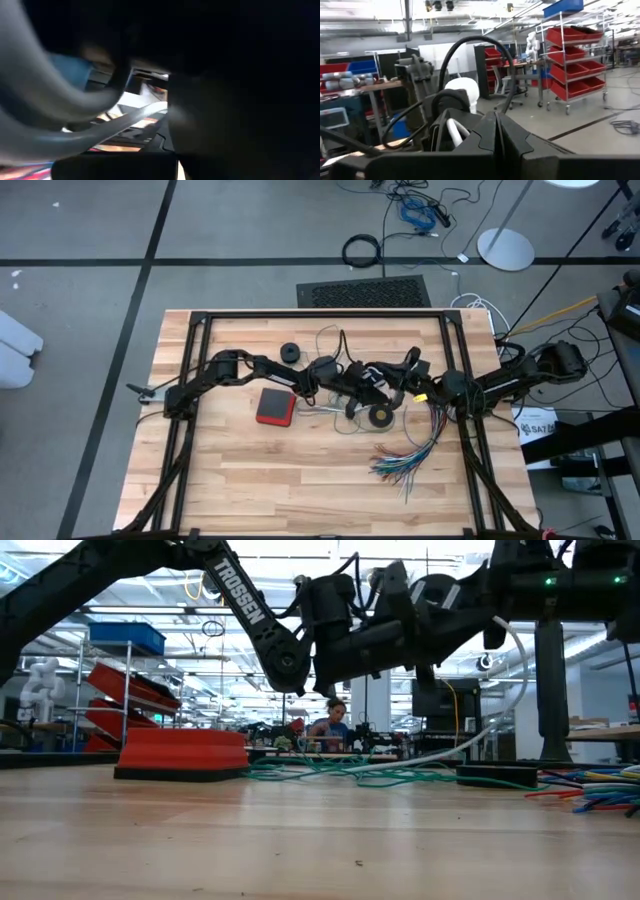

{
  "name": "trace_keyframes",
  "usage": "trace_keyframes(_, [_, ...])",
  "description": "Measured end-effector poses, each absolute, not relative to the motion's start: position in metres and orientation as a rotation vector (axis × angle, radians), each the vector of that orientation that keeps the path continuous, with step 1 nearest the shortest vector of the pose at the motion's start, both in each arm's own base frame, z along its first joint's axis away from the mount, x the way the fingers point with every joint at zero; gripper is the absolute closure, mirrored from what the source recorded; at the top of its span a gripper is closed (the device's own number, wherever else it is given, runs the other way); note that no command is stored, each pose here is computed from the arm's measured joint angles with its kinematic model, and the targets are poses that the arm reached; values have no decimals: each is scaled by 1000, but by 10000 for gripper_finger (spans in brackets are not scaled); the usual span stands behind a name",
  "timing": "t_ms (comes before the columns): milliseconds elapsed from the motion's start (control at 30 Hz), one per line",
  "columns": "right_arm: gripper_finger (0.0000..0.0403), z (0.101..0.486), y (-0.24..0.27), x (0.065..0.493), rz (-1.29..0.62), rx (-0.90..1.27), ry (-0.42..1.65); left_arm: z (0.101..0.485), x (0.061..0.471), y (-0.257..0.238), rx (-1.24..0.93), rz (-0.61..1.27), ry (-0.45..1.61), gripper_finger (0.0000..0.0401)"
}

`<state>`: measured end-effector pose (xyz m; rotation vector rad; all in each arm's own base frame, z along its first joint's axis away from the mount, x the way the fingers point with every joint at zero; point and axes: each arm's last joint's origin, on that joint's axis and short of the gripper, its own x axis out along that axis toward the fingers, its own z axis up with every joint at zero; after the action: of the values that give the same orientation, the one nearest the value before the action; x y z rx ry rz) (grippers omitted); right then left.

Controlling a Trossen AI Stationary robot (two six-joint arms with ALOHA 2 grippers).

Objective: Coiling cords
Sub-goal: Coil the white wire cable on the spool

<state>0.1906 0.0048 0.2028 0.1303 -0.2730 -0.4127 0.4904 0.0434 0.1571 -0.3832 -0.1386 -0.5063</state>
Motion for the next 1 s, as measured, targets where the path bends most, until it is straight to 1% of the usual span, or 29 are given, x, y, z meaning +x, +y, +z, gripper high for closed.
trace_keyframes(167, [403, 203, 13, 189, -440, 61, -252, 157, 489, 43, -405, -565, -119, 401])
trace_keyframes(400, [403, 205, 32, 182, -566, -129, -187, 158, 488, 49, -431, -501, -150, 401])
trace_keyframes(567, [403, 216, 40, 172, -676, -255, -179, 159, 487, 58, -426, -479, -165, 401])
trace_keyframes(667, [403, 216, 42, 169, -713, -286, -140, 160, 487, 61, -424, -473, -179, 401])
trace_keyframes(867, [403, 207, 44, 172, -706, -307, -54, 169, 489, 63, -427, -489, -212, 401])
trace_keyframes(1000, [403, 207, 45, 170, -749, -303, -32, 169, 488, 63, -443, -518, -192, 401])
